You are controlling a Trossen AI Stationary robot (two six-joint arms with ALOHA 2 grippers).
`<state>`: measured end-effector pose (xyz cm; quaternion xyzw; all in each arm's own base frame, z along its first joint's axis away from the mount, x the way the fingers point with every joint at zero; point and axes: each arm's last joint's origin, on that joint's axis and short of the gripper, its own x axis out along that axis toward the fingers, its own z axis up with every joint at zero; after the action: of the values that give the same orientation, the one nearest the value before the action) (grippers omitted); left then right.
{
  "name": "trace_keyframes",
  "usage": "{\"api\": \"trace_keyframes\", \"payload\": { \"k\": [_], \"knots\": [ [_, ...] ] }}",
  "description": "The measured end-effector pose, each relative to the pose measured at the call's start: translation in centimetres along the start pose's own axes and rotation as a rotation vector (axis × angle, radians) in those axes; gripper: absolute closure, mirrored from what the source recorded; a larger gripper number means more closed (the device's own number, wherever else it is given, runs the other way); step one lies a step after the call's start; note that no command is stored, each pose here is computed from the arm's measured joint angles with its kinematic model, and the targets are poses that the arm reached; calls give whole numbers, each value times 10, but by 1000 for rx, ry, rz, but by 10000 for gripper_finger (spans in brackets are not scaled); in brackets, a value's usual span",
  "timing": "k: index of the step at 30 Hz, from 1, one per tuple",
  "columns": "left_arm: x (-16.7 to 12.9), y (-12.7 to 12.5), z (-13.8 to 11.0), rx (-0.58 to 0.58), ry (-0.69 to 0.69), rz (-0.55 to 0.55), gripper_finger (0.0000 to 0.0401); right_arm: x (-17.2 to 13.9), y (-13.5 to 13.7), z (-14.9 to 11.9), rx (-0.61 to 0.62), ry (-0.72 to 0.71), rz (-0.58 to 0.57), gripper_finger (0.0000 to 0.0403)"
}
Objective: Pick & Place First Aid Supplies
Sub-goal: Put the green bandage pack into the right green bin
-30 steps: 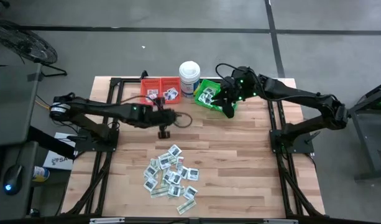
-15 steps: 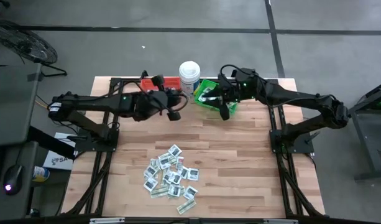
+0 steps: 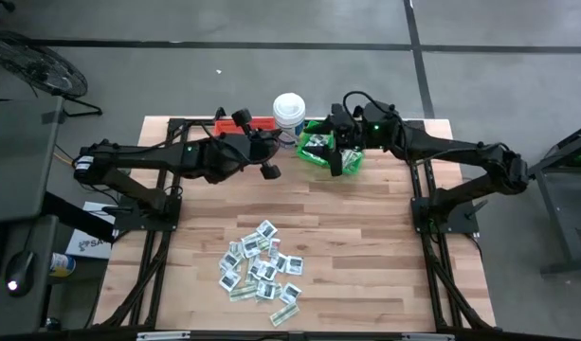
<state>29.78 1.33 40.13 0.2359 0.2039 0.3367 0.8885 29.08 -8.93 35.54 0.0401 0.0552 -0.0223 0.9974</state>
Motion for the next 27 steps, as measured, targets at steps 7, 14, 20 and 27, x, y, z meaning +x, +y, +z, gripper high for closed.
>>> {"api": "trace_keyframes", "payload": {
  "k": [7,14,20,27],
  "knots": [
    [0,0,1,-7,-8,-1,401,21,5,-11,-5,1,10,160],
    [0,0,0,0,-4,-15,401,23,7,-9,-15,-35,-23,197],
    [0,-1,0,1,-1,-16,401,22,4,-10,-13,-29,-36,251],
    [0,-1,0,1,-1,-15,401,22,3,-10,-12,-27,-37,312]
  ]
}}
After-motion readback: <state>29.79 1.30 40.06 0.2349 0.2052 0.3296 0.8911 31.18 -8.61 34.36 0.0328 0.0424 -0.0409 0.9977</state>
